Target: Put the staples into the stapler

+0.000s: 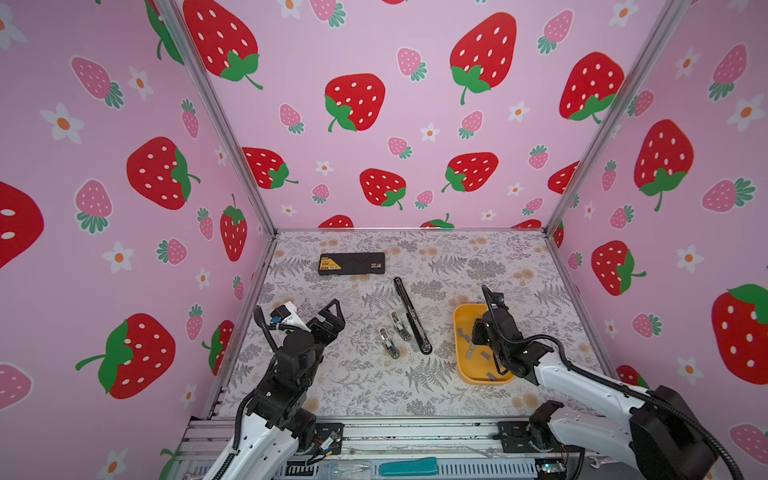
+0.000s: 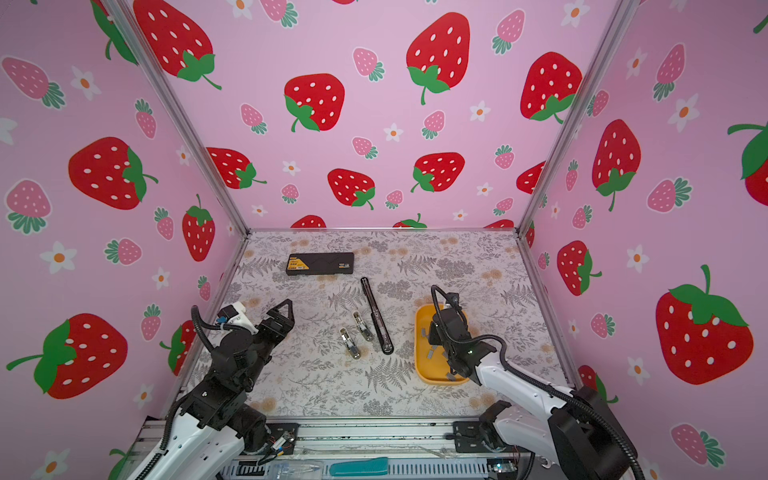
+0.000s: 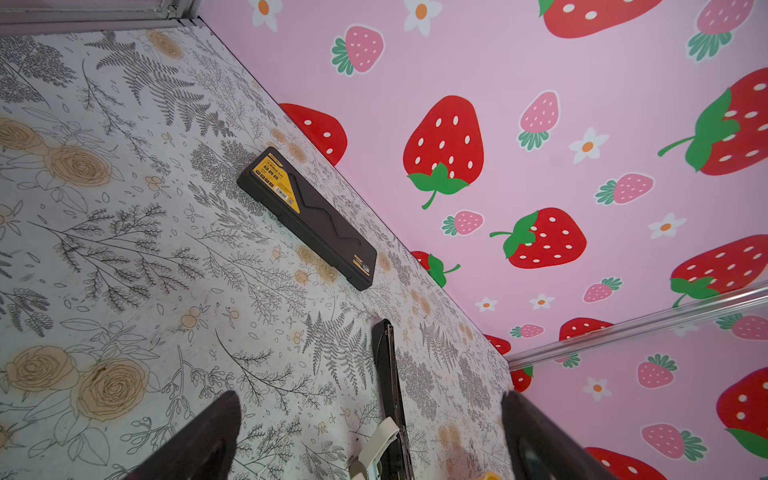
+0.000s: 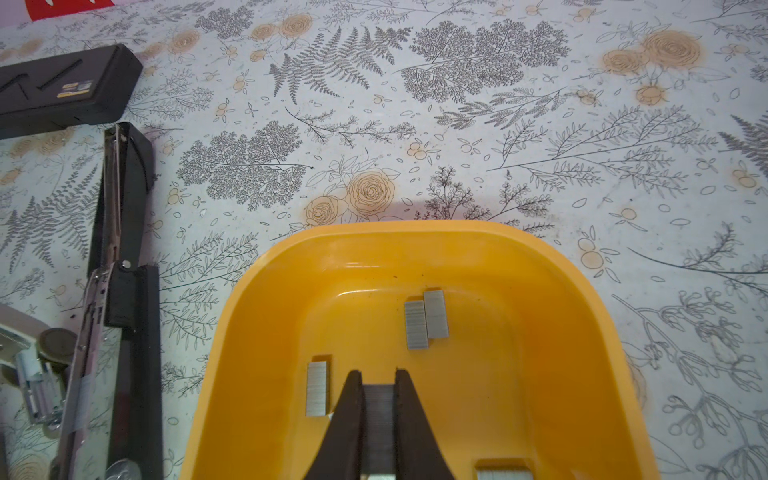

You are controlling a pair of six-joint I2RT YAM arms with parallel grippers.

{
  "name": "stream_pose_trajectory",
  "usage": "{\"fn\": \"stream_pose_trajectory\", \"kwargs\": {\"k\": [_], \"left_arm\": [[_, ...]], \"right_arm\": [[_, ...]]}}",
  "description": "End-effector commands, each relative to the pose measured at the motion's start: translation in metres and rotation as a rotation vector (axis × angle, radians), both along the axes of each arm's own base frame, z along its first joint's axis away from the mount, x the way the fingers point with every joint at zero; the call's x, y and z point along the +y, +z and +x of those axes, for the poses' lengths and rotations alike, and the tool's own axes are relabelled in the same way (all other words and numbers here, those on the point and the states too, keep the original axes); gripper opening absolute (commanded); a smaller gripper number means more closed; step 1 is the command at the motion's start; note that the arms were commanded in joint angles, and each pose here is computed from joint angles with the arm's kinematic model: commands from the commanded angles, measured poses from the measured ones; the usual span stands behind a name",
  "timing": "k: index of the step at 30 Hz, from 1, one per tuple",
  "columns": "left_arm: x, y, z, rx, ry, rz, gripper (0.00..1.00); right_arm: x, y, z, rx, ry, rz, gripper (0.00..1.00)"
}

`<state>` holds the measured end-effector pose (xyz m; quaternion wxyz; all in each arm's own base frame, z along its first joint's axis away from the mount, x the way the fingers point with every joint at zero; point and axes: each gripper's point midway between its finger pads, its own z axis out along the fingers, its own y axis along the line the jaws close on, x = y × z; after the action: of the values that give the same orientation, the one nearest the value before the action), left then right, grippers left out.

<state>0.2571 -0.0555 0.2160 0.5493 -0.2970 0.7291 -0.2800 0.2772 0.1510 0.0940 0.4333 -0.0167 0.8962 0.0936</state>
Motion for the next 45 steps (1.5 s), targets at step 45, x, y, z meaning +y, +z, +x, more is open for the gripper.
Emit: {"fn": "stream_pose_trajectory", "kwargs": {"k": [45], "left_arm": [[0.005,0.052,-0.009,-0.110,0.143,0.192,0.99]], "right_arm": [[0.209,0.068,-0.024,-0.169,0.586,0.168,0.15]]}}
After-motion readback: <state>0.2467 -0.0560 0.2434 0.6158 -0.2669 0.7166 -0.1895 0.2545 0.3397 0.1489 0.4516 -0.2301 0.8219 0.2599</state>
